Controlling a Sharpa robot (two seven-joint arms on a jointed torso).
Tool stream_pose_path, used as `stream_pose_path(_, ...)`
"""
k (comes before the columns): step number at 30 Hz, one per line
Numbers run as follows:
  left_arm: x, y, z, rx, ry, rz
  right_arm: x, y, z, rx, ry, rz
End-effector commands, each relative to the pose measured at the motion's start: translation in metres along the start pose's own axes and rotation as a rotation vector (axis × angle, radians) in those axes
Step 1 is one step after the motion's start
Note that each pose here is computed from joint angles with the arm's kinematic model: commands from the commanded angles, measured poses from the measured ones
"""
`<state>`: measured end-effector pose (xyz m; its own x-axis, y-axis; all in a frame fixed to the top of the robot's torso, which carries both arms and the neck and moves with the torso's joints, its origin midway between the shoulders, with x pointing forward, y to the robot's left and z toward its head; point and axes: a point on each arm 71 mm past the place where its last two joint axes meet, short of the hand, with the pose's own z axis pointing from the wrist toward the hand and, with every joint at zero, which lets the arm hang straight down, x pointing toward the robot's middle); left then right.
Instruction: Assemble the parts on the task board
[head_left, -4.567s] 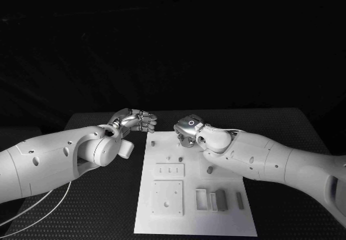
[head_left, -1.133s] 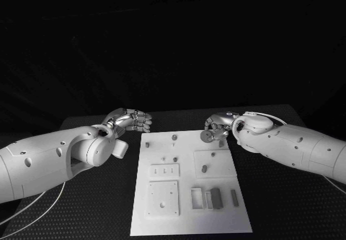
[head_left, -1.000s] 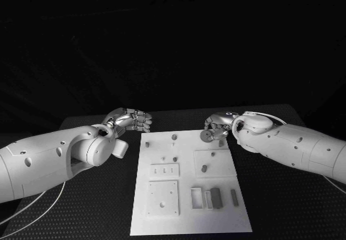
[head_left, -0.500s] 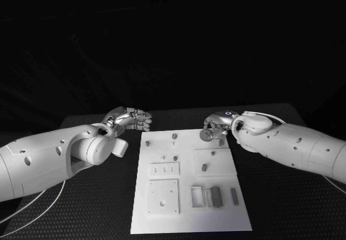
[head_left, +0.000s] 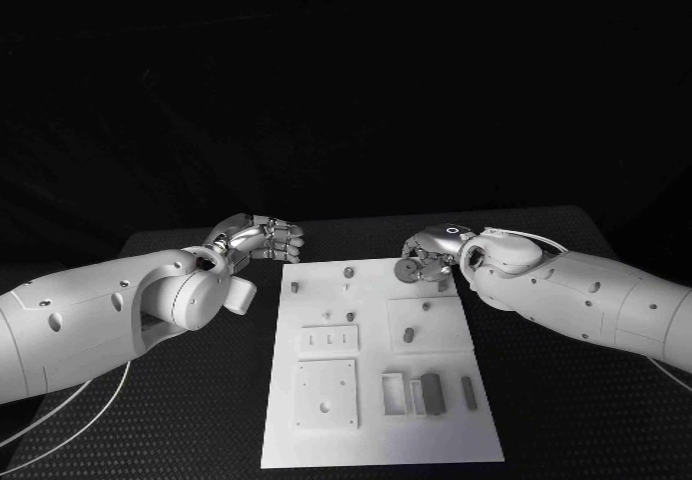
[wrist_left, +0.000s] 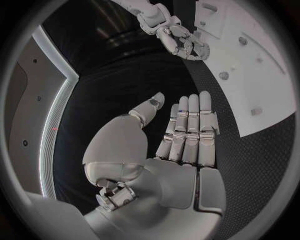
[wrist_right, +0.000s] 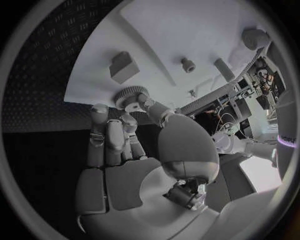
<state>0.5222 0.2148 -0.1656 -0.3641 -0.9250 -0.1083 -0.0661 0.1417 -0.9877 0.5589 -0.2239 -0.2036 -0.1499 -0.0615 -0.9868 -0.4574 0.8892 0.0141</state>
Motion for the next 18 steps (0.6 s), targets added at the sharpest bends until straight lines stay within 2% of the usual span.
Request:
stream_pose_path(1, 0.0023, -0.0016, 0.0002, 0.008, 0.016, -0.004, 0.0029, 0.0035, -0.0013, -0.026, -0.017, -0.023)
stream_pose_path(10, 0.0018, -0.0015, -0.0001, 0.007, 0.015, -0.004, 0.0040, 0.0031, -0.0015, -0.022, -0.001, -0.023)
stream_pose_path(18, 0.0023, -0.0015, -0.0004, 0.007, 0.018, -0.005, 0.0018, 0.0050, -0.0011, -0.023, -0.029, -0.024)
